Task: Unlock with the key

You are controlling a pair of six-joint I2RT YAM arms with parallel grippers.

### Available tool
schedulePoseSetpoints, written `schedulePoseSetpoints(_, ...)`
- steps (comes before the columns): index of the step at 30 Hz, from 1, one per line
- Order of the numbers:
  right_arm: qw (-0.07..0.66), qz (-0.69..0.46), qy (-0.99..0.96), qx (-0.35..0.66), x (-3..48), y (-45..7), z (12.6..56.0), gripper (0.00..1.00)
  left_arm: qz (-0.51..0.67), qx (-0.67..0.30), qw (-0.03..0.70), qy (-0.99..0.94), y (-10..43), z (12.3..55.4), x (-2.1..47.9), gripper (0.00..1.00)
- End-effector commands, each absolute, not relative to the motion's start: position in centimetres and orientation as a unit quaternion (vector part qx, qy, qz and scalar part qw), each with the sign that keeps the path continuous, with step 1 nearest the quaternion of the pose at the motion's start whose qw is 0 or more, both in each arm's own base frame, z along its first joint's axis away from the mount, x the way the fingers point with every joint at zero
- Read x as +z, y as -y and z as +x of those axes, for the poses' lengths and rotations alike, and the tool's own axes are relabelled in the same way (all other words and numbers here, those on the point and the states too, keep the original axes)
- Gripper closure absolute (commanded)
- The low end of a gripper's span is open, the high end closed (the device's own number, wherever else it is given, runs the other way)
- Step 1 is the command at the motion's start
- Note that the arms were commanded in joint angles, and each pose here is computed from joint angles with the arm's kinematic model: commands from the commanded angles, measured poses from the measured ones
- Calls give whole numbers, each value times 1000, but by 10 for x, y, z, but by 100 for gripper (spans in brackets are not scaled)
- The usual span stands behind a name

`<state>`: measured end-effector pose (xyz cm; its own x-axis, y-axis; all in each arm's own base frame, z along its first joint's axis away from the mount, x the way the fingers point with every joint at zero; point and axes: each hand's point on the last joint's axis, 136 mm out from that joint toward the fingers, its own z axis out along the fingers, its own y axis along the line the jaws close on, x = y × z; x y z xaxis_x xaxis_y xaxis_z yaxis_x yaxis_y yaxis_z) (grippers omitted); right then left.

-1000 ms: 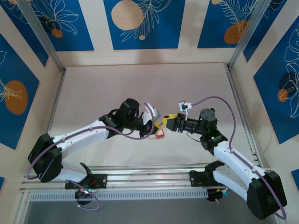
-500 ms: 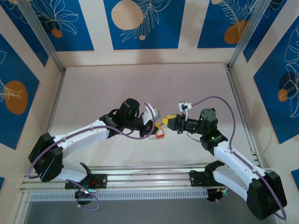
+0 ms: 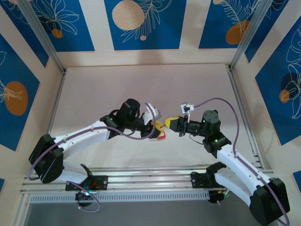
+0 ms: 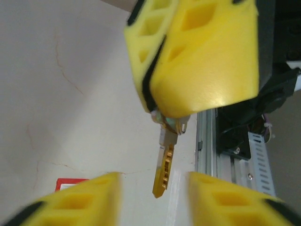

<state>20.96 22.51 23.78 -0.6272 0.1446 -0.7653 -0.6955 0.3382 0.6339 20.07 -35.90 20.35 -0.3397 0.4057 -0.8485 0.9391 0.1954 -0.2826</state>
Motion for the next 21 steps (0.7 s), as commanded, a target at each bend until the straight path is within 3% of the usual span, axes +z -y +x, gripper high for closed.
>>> schedulePoseSetpoints(1, 415, -186, -723, 520, 251, -220, 216, 99, 473, -397, 370, -694, 355, 214, 212, 29)
schedulePoseSetpoints(3, 426, -178, -725, 512, 254, -217, 218, 100, 464, -384, 400, -691, 351, 220, 214, 4)
schedulePoseSetpoints(4, 432, -174, -726, 506, 256, -215, 220, 100, 458, -377, 416, -689, 348, 223, 214, 0)
schedulePoseSetpoints(13, 466, -136, -766, 422, 246, -195, 241, 100, 330, -251, 569, -710, 302, 279, 232, 0)
schedulePoseSetpoints(17, 467, -133, -778, 400, 239, -190, 244, 100, 275, -232, 555, -750, 294, 294, 223, 0)
schedulePoseSetpoints(21, 465, -131, -783, 391, 233, -187, 243, 100, 350, -234, 492, -762, 314, 285, 204, 0)
